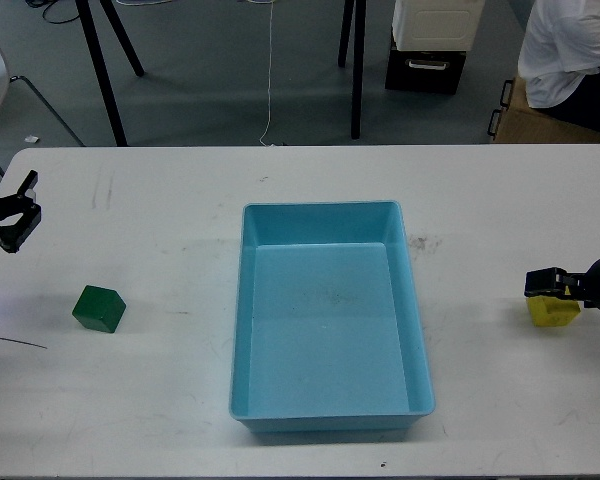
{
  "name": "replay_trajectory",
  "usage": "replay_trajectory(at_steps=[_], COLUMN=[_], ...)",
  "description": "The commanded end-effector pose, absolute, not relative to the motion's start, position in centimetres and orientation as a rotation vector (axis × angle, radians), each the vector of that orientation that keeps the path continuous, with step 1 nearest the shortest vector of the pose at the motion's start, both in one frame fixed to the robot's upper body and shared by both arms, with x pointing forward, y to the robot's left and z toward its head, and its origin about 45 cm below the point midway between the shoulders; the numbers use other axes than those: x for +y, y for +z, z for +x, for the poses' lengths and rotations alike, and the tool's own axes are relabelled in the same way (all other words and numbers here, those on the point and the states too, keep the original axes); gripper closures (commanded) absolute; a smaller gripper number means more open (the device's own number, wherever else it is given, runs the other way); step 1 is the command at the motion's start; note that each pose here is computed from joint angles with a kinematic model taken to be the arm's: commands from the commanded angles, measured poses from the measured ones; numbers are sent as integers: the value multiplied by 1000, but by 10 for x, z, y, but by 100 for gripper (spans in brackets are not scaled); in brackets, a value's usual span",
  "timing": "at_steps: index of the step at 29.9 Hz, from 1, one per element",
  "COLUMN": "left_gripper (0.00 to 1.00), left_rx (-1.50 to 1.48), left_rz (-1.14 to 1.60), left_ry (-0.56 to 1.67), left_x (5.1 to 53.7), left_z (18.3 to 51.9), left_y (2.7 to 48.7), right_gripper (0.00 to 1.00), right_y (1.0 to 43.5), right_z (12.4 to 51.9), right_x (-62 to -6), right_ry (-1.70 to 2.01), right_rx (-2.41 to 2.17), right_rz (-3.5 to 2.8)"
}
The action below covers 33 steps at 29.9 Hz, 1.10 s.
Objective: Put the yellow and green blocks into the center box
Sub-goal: 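Lower the right gripper onto the yellow cube and close it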
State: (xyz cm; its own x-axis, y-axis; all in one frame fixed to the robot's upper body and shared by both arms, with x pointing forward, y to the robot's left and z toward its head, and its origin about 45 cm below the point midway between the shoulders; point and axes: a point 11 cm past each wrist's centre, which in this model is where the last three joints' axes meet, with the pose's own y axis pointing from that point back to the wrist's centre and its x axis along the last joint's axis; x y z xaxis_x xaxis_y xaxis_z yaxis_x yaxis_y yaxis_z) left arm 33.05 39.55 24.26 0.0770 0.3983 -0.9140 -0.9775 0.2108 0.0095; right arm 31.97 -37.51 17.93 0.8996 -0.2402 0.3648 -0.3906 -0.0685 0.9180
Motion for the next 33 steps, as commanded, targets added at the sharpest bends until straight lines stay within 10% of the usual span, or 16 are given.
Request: replay_trajectory(at_steps=[1,20,33], left_gripper=[0,0,0], left_rx=[967,969,970], left_rz=[-772,-771,-770], left_ry=[1198,1202,1201], left_x=[395,396,396], left_z=[331,331,331], left_y=[243,242,242], right_gripper=[5,9,38], right_y=[173,163,163], right_z=[315,318,317], right_x=[-379,-374,-373], right_ry=[113,101,112], right_rx=[-479,-470,-451], right_rz=[1644,1646,1643])
